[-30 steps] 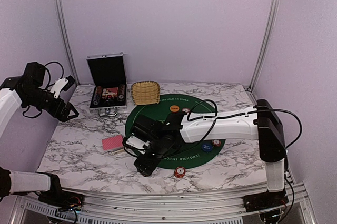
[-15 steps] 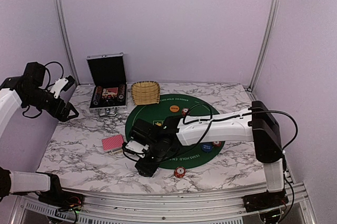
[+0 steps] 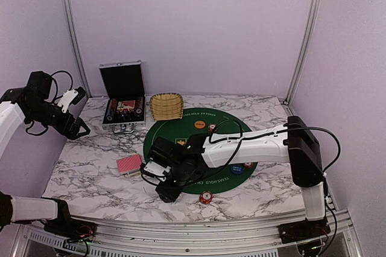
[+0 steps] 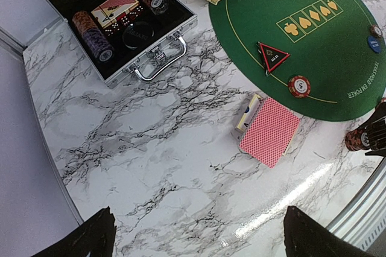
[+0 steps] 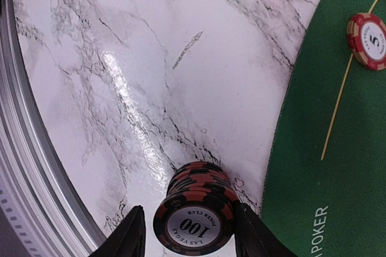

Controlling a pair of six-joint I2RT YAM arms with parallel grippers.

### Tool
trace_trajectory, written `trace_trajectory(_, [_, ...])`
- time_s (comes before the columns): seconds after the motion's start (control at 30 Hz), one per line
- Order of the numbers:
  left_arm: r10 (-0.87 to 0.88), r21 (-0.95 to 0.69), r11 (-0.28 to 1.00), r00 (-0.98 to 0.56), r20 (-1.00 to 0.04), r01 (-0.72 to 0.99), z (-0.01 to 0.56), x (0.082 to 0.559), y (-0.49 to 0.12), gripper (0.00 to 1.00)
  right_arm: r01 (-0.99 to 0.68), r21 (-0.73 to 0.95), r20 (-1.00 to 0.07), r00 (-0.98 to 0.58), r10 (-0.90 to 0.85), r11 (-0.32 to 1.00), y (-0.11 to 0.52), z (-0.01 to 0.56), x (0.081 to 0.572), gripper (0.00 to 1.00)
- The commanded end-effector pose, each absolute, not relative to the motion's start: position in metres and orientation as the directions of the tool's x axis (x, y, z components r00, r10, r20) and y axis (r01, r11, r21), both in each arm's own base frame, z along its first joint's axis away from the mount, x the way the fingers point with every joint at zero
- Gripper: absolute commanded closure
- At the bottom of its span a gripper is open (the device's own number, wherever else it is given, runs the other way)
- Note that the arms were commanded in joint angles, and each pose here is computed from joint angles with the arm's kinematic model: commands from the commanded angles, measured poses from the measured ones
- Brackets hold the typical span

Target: Distribute texas hold em gaming equipment

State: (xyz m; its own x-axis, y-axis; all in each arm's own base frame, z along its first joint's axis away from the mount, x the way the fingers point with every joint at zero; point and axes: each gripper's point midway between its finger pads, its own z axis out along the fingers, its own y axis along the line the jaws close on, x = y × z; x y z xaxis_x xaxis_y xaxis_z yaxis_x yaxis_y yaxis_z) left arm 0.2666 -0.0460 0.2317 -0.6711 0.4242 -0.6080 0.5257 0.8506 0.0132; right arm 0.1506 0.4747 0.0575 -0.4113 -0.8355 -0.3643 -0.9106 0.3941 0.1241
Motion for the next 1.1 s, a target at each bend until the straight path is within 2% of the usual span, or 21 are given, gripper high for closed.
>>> trace_trajectory(0.0, [0.428, 0.016, 0.849, -0.670, -0.607, 0.527, 0.235, 0.261, -0.046, 0.01, -0.909, 0.105, -0.344, -0.415, -0.842, 0.404, 0.473, 0.045, 0.148, 0.53])
trace_trajectory(0.13, [0.428, 0.019, 0.850, -0.670, -0.607, 0.526, 0.235, 0.261, -0.046, 0.01, -0.907, 0.104, -0.355, -0.417, -0.837, 0.408, 0.474, 0.048, 0.149, 0.57])
trace_trajectory(0.4, [0.427, 0.018, 0.850, -0.669, -0.609, 0.527, 0.236, 0.261, -0.046, 0.01, -0.912, 0.078, -0.360, -0.403, -0.841, 0.404, 0.476, 0.050, 0.148, 0.58])
trace_trajectory(0.5, [0.429, 0.020, 0.849, -0.666, -0.610, 0.528, 0.237, 0.261, -0.046, 0.01, -0.911, 0.065, -0.348, -0.403, -0.846, 0.406, 0.474, 0.047, 0.148, 0.48])
trace_trajectory(0.57, [0.428, 0.021, 0.850, -0.667, -0.610, 0.526, 0.237, 0.261, -0.046, 0.01, -0.911, 0.061, -0.350, -0.402, -0.846, 0.408, 0.474, 0.047, 0.149, 0.47])
trace_trajectory(1.07, [0.427, 0.022, 0.851, -0.667, -0.610, 0.524, 0.237, 0.260, -0.046, 0.01, -0.909, 0.054, -0.380, -0.402, -0.833, 0.414, 0.477, 0.057, 0.150, 0.53])
